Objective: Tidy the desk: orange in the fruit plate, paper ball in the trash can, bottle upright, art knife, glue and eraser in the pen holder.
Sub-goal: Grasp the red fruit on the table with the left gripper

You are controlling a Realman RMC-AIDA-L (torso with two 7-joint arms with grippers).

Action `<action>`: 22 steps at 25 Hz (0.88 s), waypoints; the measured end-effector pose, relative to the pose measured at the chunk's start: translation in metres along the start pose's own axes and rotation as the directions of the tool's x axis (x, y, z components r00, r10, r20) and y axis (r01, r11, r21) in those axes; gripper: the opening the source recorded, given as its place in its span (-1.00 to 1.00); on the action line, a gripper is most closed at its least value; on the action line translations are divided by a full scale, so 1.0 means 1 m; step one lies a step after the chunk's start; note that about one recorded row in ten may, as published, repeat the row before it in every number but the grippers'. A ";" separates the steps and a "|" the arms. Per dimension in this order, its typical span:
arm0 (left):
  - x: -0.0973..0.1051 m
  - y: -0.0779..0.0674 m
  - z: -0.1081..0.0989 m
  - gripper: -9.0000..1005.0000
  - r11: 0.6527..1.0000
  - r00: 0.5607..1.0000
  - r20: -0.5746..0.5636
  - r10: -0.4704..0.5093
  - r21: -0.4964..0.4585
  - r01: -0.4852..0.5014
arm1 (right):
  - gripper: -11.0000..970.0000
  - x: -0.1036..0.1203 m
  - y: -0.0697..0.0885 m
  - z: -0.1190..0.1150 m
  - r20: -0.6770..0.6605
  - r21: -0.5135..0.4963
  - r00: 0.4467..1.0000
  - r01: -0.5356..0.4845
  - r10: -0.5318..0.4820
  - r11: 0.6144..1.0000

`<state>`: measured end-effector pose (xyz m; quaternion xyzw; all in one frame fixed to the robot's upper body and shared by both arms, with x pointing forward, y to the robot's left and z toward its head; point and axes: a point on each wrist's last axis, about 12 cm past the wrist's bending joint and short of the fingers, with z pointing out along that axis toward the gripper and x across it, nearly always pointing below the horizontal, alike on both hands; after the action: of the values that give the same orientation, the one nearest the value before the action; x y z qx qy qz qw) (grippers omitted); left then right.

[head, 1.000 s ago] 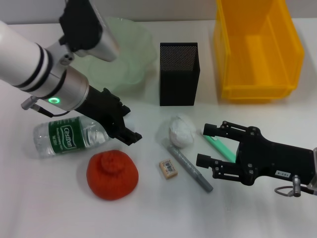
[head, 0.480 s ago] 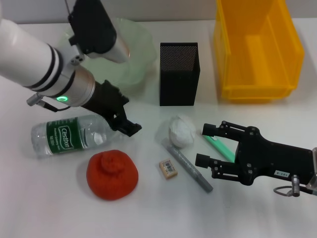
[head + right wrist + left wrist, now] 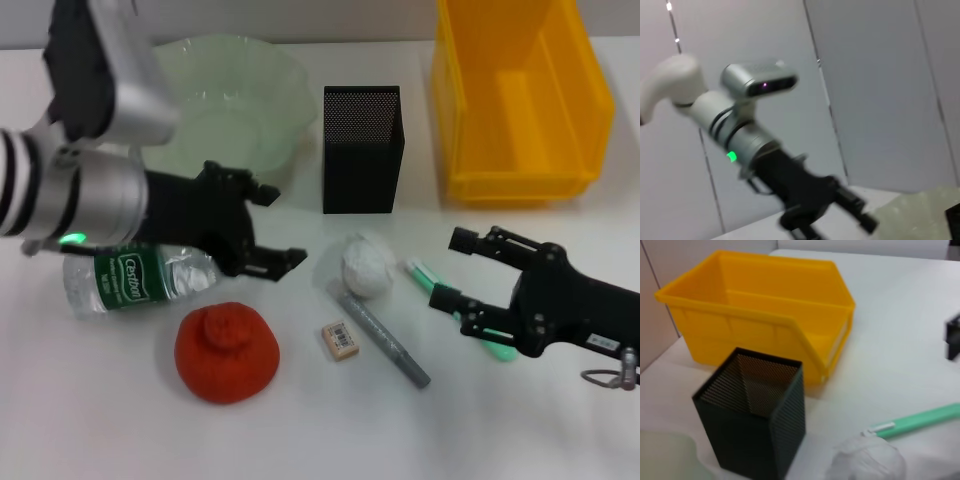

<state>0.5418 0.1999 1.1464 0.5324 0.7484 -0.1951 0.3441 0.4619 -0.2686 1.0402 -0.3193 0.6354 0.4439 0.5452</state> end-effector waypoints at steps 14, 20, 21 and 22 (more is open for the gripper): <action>0.022 -0.012 -0.029 0.47 0.988 0.982 -0.182 -0.049 0.134 0.074 | 0.57 -0.002 -0.003 0.002 -0.004 0.005 1.000 0.010 -0.010 1.000; 0.027 -0.014 -0.023 0.47 0.983 0.978 -0.197 -0.065 0.158 0.097 | 0.57 -0.002 -0.004 0.002 -0.001 0.007 1.000 0.011 -0.011 1.000; 0.029 -0.013 -0.019 0.47 0.979 0.976 -0.204 -0.074 0.172 0.110 | 0.57 -0.002 -0.004 0.002 -0.001 0.006 1.000 0.012 -0.012 1.000; 0.030 -0.013 -0.017 0.46 0.977 0.975 -0.207 -0.078 0.178 0.116 | 0.57 -0.002 -0.004 0.003 -0.001 0.006 1.000 0.012 -0.012 1.000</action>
<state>0.5186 0.2263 1.1355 0.5422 0.7823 -0.2277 0.2054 0.4668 -0.2681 1.0417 -0.3216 0.6352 0.4385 0.5484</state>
